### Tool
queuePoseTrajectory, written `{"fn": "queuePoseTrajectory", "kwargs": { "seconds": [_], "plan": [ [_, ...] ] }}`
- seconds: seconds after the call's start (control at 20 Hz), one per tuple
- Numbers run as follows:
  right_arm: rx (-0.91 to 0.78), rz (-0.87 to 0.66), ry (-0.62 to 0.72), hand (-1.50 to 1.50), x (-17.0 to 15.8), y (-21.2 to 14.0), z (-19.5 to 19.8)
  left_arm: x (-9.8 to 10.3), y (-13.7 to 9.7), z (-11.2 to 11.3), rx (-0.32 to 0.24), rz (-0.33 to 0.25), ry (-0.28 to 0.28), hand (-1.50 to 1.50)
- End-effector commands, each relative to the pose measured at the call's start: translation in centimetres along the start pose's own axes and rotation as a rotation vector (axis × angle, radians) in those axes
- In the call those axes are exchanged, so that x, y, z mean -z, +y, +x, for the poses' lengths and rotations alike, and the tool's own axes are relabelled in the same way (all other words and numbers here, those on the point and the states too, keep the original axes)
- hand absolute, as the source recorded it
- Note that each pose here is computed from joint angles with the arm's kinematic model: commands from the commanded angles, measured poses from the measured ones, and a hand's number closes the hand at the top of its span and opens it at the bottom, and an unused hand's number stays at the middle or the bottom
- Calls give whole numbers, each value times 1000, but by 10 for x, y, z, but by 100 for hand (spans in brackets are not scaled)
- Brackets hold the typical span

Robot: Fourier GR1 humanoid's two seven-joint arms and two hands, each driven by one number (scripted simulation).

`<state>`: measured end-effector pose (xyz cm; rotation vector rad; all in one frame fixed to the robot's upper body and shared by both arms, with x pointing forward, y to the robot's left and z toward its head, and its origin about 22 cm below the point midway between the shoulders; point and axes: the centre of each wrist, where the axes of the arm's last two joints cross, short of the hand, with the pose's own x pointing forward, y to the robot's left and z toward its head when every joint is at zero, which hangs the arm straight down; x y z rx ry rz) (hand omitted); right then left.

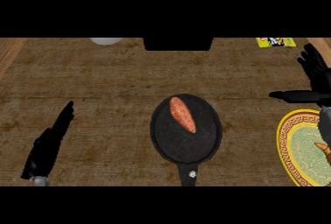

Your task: Pick the sweet potato from the plate and place it in the pan

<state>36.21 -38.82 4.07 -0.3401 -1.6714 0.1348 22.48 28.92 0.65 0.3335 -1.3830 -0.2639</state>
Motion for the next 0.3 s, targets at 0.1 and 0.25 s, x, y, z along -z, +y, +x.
{"fn": "queuePoseTrajectory", "kwargs": {
  "seconds": [0.1,0.25],
  "plan": [
    [15,-7,-17,-150,-19,-72,-6,-1,11,9,-16,-1,8,0],
    [8,33,-20,-150,-16,-89,-8,7,-5,0,5,-6,3,0]
  ]
}}
